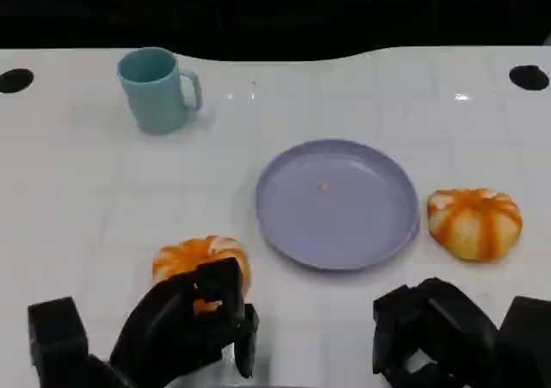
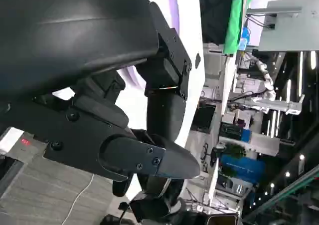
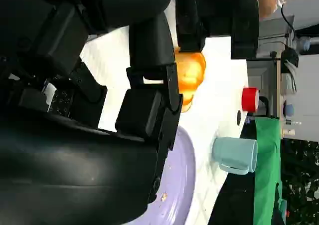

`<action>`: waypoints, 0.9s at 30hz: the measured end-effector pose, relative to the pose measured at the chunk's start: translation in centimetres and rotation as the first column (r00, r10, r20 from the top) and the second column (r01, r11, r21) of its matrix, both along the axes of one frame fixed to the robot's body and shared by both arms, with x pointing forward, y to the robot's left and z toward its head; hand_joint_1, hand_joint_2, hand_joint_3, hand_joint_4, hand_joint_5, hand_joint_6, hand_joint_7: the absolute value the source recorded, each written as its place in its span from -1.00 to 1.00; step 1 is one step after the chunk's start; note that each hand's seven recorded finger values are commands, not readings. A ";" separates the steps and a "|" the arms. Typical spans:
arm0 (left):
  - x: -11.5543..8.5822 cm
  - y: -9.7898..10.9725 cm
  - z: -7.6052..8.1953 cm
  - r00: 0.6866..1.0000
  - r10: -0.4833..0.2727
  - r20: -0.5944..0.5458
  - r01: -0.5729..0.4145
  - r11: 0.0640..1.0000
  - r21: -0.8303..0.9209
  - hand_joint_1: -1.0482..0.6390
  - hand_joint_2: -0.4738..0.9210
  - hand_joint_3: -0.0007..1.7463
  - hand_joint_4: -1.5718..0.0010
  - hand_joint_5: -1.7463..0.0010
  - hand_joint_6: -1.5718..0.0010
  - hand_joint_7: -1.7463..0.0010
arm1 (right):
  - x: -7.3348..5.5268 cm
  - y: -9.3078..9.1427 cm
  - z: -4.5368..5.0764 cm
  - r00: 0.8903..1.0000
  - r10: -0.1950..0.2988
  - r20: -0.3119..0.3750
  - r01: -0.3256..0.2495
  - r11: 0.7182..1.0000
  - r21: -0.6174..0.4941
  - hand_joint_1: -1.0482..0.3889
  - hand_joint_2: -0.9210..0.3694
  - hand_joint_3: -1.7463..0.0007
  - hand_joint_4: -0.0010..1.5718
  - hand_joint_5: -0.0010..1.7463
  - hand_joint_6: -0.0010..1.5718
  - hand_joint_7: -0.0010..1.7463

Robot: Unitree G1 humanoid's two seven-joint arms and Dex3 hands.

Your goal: Grasp the bread from the table and place it into the plate.

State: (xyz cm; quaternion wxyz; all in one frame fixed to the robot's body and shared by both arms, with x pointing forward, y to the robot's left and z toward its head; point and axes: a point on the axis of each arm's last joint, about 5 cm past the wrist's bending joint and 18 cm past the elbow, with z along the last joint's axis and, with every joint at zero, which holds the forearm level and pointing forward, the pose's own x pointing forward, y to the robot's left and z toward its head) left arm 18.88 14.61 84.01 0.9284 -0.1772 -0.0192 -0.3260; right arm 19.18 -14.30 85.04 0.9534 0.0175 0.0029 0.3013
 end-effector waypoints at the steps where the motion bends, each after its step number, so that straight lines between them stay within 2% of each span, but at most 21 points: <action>1: 0.0 0.0 0.0 1.000 0.000 0.000 0.000 1.000 0.000 -0.72 1.00 -0.83 -0.22 -1.00 0.00 -0.99 | 0.0 0.0 0.00 1.000 0.000 0.000 0.000 1.000 0.000 -1.00 0.20 -0.38 0.99 0.41 1.00 0.08; 27: 0.1 0.0 0.0 1.000 -0.001 0.002 0.001 1.000 0.000 -0.71 1.00 -0.81 -0.21 -1.00 0.01 -0.97 | 0.0 0.0 -0.13 1.000 0.000 -0.005 0.000 1.000 0.000 -1.00 0.21 -0.37 0.99 0.41 1.00 0.08</action>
